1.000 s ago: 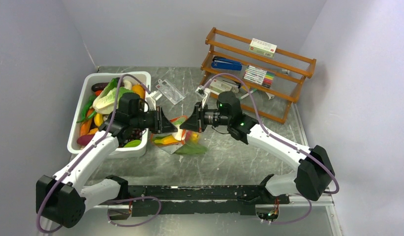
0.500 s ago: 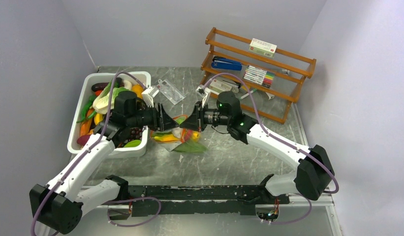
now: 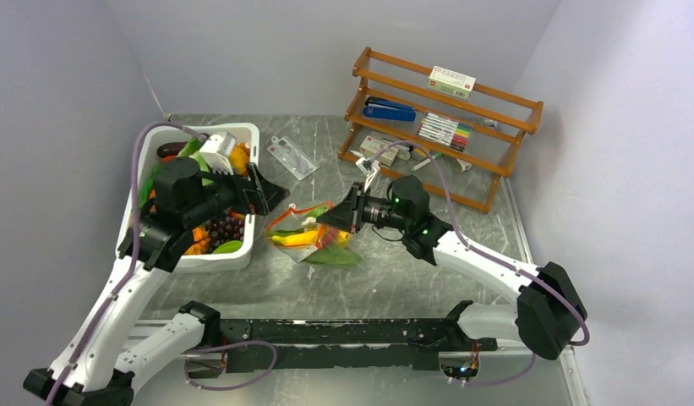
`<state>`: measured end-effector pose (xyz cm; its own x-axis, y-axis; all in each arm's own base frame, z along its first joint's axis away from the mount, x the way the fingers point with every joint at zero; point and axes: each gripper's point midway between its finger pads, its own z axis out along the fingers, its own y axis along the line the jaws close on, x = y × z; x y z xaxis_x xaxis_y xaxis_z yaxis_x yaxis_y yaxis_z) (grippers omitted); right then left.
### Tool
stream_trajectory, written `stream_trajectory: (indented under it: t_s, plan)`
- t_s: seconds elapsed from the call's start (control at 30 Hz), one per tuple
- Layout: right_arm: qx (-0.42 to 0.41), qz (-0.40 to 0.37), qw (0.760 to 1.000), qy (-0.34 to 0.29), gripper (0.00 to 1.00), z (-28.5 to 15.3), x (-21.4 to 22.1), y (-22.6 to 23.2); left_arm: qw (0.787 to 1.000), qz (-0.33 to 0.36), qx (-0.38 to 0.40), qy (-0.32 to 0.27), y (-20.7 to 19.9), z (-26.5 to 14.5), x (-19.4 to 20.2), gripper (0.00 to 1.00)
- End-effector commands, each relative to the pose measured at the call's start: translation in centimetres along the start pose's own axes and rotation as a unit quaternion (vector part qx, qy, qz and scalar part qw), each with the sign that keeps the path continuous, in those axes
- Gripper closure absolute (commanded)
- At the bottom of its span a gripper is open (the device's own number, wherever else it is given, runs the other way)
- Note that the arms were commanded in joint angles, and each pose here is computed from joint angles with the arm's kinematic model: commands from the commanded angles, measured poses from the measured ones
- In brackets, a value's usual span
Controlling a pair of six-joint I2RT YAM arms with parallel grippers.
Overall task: Place the food in the zip-top bag and seal the zipper
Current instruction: Place the fake vegetable in the zipper food storage bag, then pick up the fake vegetable from the bin.
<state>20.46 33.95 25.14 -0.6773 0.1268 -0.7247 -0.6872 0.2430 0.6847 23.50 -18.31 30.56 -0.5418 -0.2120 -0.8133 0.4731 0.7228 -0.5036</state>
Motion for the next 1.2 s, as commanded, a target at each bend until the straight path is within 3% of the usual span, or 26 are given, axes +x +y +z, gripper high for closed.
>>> stream_trajectory:
  t_s: [0.0, 0.17, 0.37, 0.53, 0.6, 0.7, 0.87, 1.0, 1.17]
  plan:
    - [-0.087, 0.002, 0.994, -0.063, 1.0, -1.1, -3.1, 4.6, 0.991, 0.005, -0.128, -0.033, 3.6, -2.1, -1.4, 0.02]
    - [0.039, 0.015, 0.999, -0.017, 1.0, -1.4, 0.3, -0.9, 0.981, -0.004, -0.195, -0.005, 6.1, -2.7, 0.1, 0.02]
    - [0.189, 0.035, 0.98, 0.059, 1.0, -3.6, 6.1, -8.7, 0.996, 0.01, -0.04, 0.081, 2.6, -0.1, 4.5, 0.14]
    - [0.199, 0.046, 0.977, 0.065, 1.0, -4.4, 6.7, -9.8, 0.983, -0.028, 0.026, 0.179, 1.8, 1.9, 8.9, 0.32]
    - [0.202, 0.043, 0.977, 0.057, 1.0, -4.5, 6.1, -9.7, 0.982, -0.034, 0.017, 0.186, 2.2, 2.1, 9.4, 0.35]
    - [0.203, 0.043, 0.977, 0.047, 1.0, -4.6, 5.1, -9.5, 0.985, -0.029, -0.02, 0.166, 3.1, 2.0, 8.4, 0.31]
    - [0.162, 0.044, 0.985, 0.037, 1.0, -3.8, 3.5, -7.5, 0.981, -0.028, -0.182, 0.068, 7.6, 0.6, 4.5, 0.15]
    - [0.143, 0.047, 0.988, 0.031, 1.0, -3.5, 3.0, -6.6, 0.958, -0.06, -0.281, -0.005, 10.3, -1.4, 2.3, 0.0]
    - [0.141, 0.04, 0.989, 0.03, 1.0, -3.5, 3.0, -6.6, 0.918, -0.109, -0.376, -0.068, 12.8, -4.0, 1.2, 0.02]
